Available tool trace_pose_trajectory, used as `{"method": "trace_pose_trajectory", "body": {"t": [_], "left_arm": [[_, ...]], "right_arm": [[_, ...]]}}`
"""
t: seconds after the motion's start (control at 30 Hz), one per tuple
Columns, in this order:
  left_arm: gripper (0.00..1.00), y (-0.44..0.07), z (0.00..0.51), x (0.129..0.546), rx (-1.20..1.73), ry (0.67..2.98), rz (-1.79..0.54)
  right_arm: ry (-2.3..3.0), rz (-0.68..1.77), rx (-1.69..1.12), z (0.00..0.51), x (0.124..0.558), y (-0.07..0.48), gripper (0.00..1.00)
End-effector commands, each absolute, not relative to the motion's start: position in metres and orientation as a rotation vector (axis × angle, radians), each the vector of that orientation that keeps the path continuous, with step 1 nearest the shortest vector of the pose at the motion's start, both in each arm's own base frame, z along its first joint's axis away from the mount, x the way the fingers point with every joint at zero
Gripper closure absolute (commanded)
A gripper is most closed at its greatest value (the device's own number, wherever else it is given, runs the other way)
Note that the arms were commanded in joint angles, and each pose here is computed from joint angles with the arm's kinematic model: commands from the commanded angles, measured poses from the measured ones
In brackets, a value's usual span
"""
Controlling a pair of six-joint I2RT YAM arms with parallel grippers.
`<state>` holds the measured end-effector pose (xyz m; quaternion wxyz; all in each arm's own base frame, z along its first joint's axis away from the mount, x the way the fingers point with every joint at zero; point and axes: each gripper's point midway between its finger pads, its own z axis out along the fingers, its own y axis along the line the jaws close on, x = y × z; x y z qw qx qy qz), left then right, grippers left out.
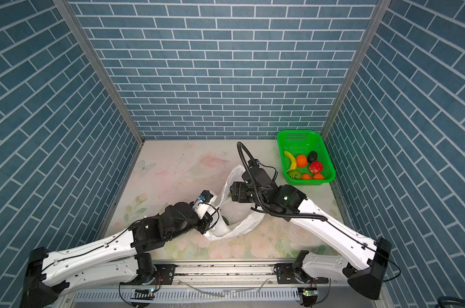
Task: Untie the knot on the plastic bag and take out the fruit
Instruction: 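Move the right gripper back into the bag above the green lime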
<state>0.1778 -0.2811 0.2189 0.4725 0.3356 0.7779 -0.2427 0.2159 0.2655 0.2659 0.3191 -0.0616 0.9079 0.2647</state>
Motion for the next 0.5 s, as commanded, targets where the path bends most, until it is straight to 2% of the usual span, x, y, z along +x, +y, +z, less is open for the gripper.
{"method": "trace_pose_trajectory", "body": {"t": [0.0, 0.47], "left_arm": [[1.00, -0.284, 0.236, 0.179, 0.806, 1.869, -0.605], [1.00, -0.284, 0.251, 0.182, 0.775, 1.840, -0.614]], "right_arm": [[2.422, 0.695, -0.093, 0.256, 0.212, 0.263, 0.20], [2.403, 0.698, -0.115, 0.172, 0.224, 0.286, 0.21]]}}
